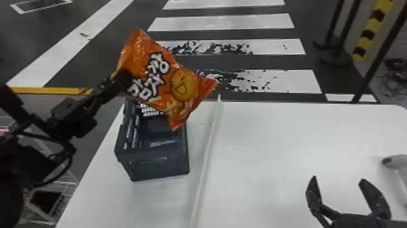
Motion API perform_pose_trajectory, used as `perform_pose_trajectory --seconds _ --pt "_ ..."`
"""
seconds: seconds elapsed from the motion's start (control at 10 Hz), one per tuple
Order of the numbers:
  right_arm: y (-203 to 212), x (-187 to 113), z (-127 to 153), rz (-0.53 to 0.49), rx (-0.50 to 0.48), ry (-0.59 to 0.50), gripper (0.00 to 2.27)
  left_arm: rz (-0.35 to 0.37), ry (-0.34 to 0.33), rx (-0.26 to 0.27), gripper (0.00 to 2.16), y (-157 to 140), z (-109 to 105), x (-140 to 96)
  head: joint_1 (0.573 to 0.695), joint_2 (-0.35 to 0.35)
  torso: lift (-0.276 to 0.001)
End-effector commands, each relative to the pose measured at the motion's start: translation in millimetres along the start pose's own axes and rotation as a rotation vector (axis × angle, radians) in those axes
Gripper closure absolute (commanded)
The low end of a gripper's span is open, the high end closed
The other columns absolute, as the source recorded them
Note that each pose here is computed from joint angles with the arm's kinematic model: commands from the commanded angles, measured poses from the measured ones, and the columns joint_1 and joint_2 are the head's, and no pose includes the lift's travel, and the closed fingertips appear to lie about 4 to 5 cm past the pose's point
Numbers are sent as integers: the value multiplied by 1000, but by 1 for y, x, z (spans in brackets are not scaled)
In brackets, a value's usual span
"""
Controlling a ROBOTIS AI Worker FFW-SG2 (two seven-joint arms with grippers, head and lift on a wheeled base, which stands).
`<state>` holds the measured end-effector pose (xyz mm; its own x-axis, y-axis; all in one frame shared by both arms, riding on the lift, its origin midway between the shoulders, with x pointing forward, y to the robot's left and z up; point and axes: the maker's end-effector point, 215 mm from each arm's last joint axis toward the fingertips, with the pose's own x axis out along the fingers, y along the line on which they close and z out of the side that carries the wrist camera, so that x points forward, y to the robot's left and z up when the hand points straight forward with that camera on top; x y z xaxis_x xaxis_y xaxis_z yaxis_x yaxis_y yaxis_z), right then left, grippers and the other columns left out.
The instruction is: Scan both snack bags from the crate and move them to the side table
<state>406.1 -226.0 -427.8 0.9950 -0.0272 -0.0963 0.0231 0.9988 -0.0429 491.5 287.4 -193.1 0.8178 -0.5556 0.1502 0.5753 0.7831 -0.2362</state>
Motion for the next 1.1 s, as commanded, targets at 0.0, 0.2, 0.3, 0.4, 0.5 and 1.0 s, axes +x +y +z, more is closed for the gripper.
perform_pose_trajectory --seconds 0.0,0.2,0.3,0.4,0.5,1.0 --pt "0 -2 2 0 1 -4 60 -56 28 -32 2142 -30 -23 18 695 83 -99" --pt "-1 -3 5 -2 1 -9 60 -121 81 -48 2142 -69 -58 43 695 27 -99" --pt "-1 -4 6 -4 1 -10 63 -141 109 -47 2142 -85 -76 55 695 -11 -99" --pt "-4 -5 8 -14 1 -13 63 -159 144 -50 2142 -100 -99 67 695 -43 -99" --pt "-5 -7 9 -20 0 -16 63 -173 188 -57 2142 -110 -126 78 695 -79 -99" --pt "-9 -8 11 -29 -1 -21 63 -235 369 -116 2142 -142 -239 120 695 -194 -99"
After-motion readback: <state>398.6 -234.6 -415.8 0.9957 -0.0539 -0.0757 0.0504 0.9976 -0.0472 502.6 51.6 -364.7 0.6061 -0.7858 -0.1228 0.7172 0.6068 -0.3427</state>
